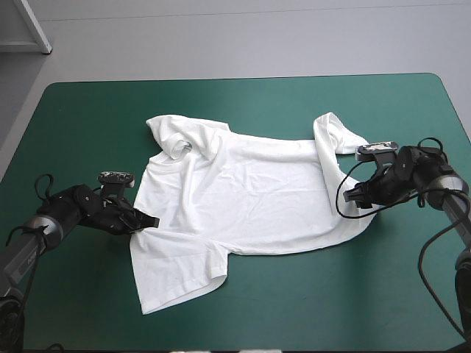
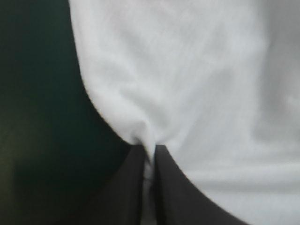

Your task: Fold the cloth

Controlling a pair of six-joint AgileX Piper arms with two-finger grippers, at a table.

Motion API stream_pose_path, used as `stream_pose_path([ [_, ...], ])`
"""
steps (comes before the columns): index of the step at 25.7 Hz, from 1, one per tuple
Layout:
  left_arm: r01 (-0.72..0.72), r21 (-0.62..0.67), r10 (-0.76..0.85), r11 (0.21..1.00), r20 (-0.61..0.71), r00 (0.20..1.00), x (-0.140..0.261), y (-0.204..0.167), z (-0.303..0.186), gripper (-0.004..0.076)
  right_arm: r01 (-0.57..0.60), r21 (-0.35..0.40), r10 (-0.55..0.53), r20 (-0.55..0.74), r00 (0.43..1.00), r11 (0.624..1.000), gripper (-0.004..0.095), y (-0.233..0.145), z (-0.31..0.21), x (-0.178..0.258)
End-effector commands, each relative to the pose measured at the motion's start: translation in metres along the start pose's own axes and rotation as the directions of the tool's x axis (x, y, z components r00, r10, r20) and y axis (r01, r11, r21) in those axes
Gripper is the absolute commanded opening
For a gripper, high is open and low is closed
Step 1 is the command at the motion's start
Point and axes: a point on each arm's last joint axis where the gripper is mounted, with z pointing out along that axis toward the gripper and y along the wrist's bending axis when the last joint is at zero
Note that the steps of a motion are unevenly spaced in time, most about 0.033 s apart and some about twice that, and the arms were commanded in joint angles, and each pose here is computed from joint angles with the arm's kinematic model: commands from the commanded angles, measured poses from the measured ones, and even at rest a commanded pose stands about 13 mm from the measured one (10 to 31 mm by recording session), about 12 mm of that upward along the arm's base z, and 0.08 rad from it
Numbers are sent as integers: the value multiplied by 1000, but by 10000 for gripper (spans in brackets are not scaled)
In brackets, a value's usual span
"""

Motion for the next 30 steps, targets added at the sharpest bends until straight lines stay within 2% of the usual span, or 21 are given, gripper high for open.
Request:
stream_pose_path([
  [1, 1, 29, 1, 1000, -59, 998, 6, -4, 7, 19, 2, 13, -2, 30, 1000, 1000, 533, -3, 1, -7],
  [4, 1, 29, 1, 1000, -59, 998, 6, -4, 7, 19, 2, 4, -2, -26, 1000, 1000, 410, -3, 15, -5],
  [8, -1, 29, 2, 1000, -59, 998, 6, -4, 7, 19, 9, -10, -9, -54, 999, 1000, 20, -3, 20, -4],
  [9, 0, 29, 2, 1000, -58, 998, 6, -4, 7, 19, 10, -17, -11, -49, 999, 1000, -11, -2, 19, -4],
  [15, -13, 18, 13, 1000, 0, 1000, 4, -6, -6, 19, 19, -26, -18, 16, 1000, 999, -11, 2, -3, -5],
  [18, -27, 11, 27, 1000, 61, 998, 4, -10, -23, 19, 26, -12, -25, 103, 994, 1000, -11, 5, -33, -4],
  [20, -50, 0, 49, 999, 144, 988, 3, -16, -46, 19, 35, 7, -36, 216, 976, 999, -12, 9, -72, 0],
  [21, -71, -8, 71, 997, 213, 975, 1, -21, -67, 19, 40, 23, -45, 314, 948, 999, -12, 13, -105, 5],
  [25, -115, -44, 123, 992, 393, 911, -6, -33, -120, 19, 62, 55, -82, 516, 853, 997, -13, 21, -169, 17],
  [27, -151, -97, 179, 984, 576, 798, -15, -47, -181, 19, 62, 97, -113, 696, 709, 993, -13, 29, -230, 29],
  [30, -182, -177, 252, 967, 764, 594, -22, -68, -269, 19, 41, 141, -142, 851, 506, 989, -13, 36, -297, 42],
])
